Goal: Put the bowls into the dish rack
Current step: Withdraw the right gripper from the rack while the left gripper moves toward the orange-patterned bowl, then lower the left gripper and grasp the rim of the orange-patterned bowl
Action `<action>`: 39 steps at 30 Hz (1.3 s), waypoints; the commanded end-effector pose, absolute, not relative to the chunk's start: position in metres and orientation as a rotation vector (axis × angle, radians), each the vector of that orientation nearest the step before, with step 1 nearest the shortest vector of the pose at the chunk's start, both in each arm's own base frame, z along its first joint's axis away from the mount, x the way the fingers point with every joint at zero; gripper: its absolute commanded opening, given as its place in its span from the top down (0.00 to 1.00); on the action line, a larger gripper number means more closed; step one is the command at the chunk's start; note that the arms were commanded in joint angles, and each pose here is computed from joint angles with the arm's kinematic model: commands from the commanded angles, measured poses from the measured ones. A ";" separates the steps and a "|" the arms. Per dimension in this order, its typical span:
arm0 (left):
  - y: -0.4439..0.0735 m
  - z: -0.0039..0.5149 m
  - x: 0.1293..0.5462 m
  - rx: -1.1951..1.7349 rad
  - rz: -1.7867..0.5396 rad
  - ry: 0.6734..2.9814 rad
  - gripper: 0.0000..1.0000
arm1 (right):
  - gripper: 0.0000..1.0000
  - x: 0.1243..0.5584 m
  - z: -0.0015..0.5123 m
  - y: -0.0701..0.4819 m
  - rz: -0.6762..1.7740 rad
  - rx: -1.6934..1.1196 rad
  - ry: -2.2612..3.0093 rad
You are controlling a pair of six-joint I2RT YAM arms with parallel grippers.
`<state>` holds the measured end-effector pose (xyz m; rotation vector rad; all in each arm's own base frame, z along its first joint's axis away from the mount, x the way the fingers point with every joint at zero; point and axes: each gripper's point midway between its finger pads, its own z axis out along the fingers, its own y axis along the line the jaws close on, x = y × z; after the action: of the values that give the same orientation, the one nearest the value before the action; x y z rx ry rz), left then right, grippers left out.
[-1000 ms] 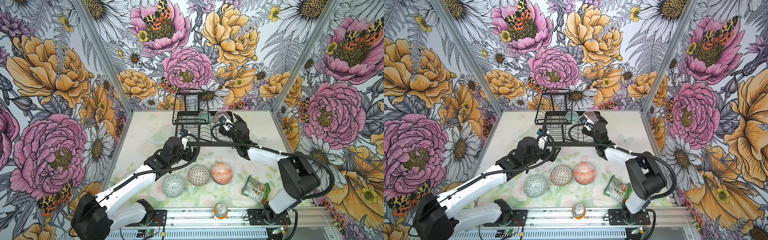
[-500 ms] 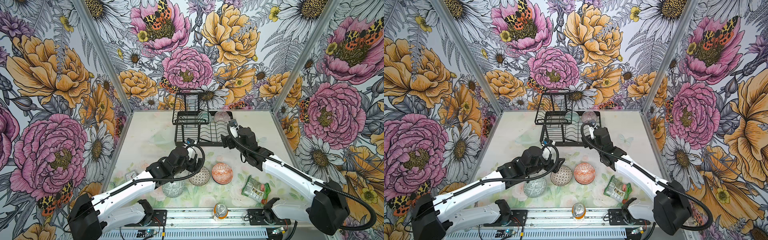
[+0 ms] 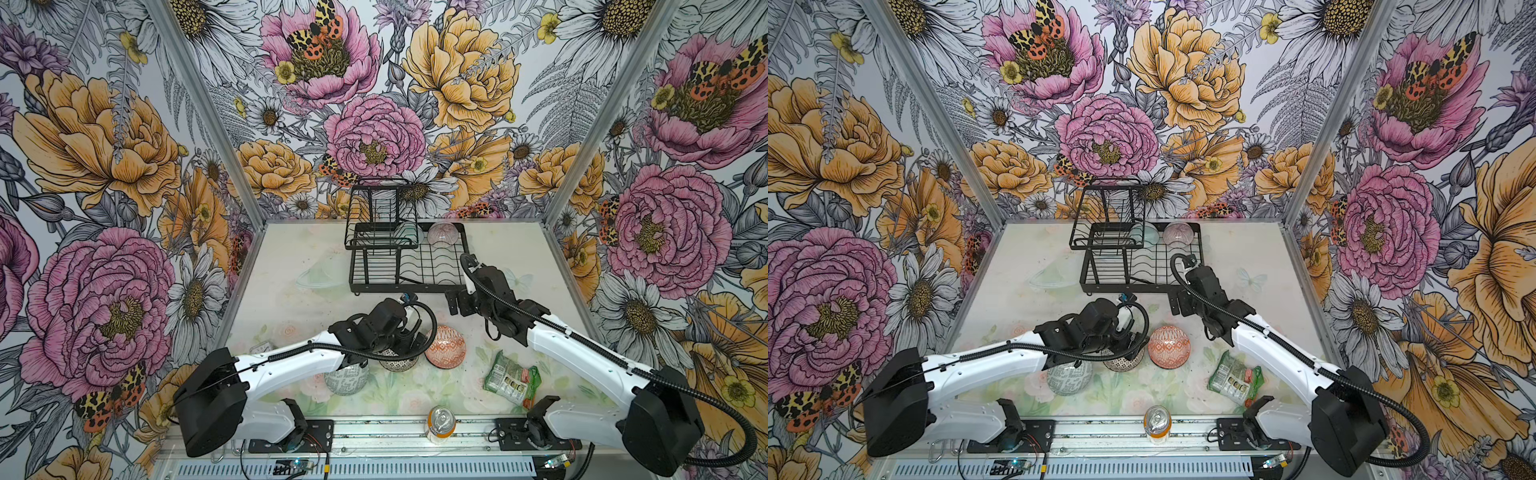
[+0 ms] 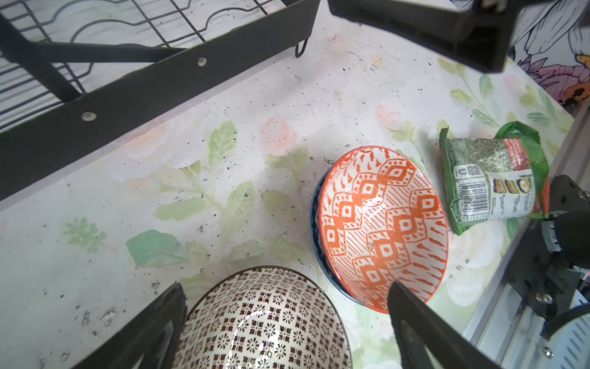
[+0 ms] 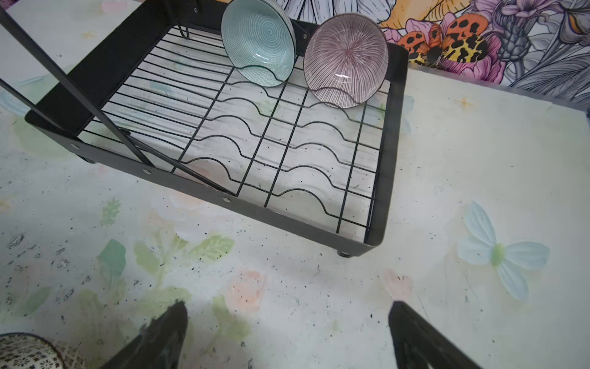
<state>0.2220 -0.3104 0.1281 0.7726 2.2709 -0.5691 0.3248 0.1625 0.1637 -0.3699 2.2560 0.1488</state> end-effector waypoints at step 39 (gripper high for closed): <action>-0.360 0.105 0.239 0.748 -0.428 2.380 0.49 | 0.00 0.344 0.156 0.164 0.092 -0.408 2.269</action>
<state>0.2353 -0.3611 0.1033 0.7616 2.3832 -0.4791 0.3361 0.1645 0.1487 -0.4249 2.2946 0.0952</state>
